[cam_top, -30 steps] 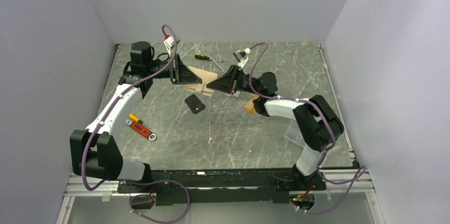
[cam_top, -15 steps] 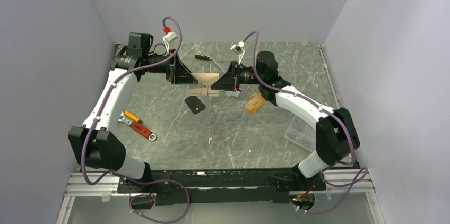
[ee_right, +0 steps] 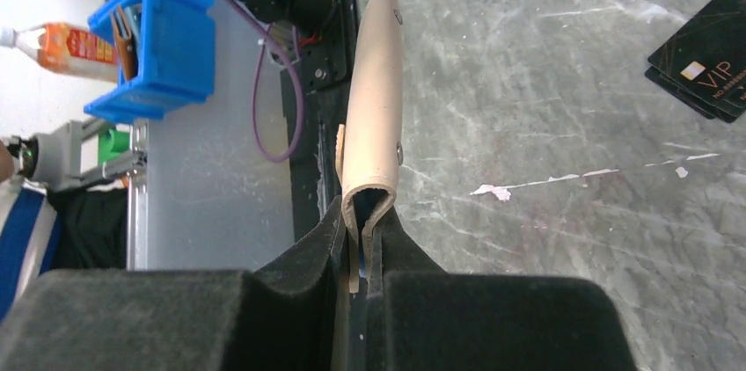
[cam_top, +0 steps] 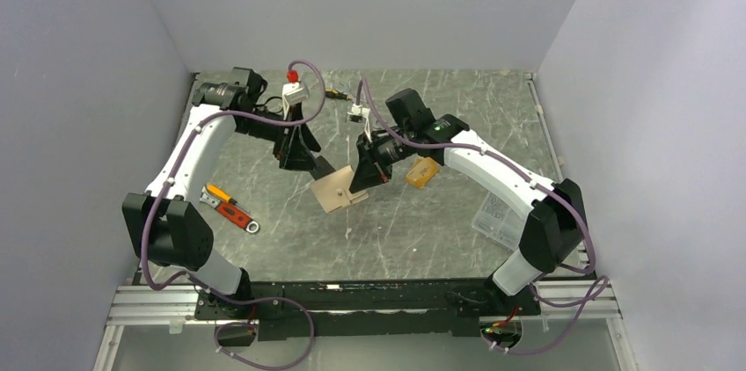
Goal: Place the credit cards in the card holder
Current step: Open the card holder.
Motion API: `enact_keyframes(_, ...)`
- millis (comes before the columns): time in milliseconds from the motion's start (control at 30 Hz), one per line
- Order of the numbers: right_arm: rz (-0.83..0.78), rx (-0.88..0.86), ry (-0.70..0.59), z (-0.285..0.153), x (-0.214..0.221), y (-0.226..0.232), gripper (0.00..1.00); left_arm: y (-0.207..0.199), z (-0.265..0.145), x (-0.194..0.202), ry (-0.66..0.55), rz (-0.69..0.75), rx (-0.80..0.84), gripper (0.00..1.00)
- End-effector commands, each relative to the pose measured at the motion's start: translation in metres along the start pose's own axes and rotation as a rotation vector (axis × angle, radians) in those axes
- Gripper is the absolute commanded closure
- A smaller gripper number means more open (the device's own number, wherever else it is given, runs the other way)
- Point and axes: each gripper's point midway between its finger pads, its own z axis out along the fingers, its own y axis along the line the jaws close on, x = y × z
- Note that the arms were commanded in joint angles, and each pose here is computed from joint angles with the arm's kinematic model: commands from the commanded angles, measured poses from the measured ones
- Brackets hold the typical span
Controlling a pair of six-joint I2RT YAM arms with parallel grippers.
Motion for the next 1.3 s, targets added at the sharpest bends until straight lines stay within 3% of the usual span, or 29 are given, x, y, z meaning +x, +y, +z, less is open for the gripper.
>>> enact_keyframes(0, -0.088, 0.007, 0.067, -0.009, 0.002, 0.013, 1.00, -0.024, 0.004, 0.005, 0.027, 0.138, 0.078, 0.02)
enact_keyframes(267, -0.158, 0.022, 0.125, -0.011, -0.005, 0.027, 1.00, -0.047, 0.027, 0.036, 0.068, 0.144, 0.180, 0.14)
enact_keyframes(667, -0.205, -0.001, 0.170, -0.009, -0.010, 0.036, 1.00, -0.059, 0.032, 0.043, 0.079, 0.185, 0.232, 0.27)
enact_keyframes(800, -0.225, -0.015, 0.171, -0.005, -0.014, 0.040, 1.00, -0.059, 0.035, 0.041, 0.054, 0.170, 0.244, 0.43)
enact_keyframes(1000, -0.284, 0.003, 0.088, -0.008, -0.035, 0.045, 0.99, -0.057, 0.039, 0.037, 0.019, 0.137, 0.237, 0.97)
enact_keyframes(1133, -0.292, 0.064, -0.044, -0.023, -0.059, 0.038, 0.74, -0.056, 0.038, 0.031, -0.007, 0.131, 0.217, 1.00)
enact_keyframes(1267, -0.146, 0.137, -0.305, -0.070, -0.084, 0.014, 0.54, -0.051, 0.030, 0.016, -0.086, 0.079, 0.185, 1.00)
